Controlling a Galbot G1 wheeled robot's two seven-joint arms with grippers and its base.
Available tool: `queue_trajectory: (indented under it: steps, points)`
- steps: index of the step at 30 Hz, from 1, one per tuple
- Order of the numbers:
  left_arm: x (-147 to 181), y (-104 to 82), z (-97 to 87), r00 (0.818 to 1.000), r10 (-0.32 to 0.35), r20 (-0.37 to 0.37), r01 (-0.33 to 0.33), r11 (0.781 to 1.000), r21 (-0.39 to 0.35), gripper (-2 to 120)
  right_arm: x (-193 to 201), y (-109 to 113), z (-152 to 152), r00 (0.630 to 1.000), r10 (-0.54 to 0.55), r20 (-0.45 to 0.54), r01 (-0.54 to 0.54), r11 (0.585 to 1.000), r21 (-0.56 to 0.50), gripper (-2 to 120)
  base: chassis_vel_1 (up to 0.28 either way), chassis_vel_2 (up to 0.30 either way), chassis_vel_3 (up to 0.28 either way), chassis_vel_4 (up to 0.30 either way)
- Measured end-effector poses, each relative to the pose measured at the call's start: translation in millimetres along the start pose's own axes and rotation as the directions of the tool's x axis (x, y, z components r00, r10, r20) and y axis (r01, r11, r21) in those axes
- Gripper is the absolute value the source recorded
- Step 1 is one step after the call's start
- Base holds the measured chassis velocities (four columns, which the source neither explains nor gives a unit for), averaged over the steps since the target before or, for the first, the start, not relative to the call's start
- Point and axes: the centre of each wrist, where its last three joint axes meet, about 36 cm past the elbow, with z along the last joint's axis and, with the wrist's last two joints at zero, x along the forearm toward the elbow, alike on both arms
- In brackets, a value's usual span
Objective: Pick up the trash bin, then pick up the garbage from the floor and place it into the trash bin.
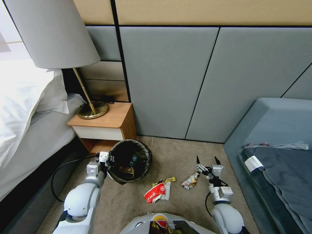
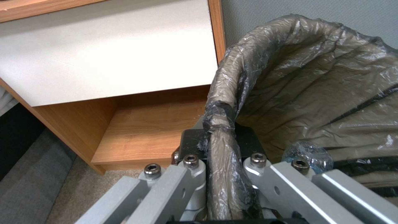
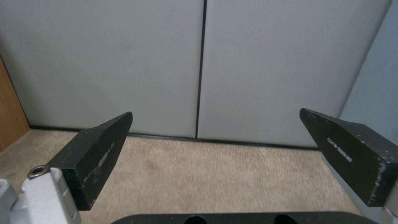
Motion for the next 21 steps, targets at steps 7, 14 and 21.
queue_trajectory:
  steps: [7,14,21]
  points:
    - [-0.5,0.2,-0.9,1.000,0.002,0.002,-0.002,1.000,0.000,4,-1.1,-0.3,-1.0,0.997,-0.005,-0.083,0.004,1.000,-0.012,100,0.000,0.000,0.000,0.000]
    - [2.6,1.4,-4.7,1.000,0.007,0.011,-0.007,1.000,-0.002,4,-11.6,-1.5,2.8,0.980,-0.027,-0.199,0.016,0.998,-0.053,100,0.000,0.000,0.000,0.000]
    - [4.6,2.0,-6.5,1.000,0.007,0.016,-0.007,1.000,-0.002,4,-23.2,-0.3,12.9,0.954,-0.035,-0.299,0.005,0.995,-0.101,100,0.000,0.000,0.000,0.000]
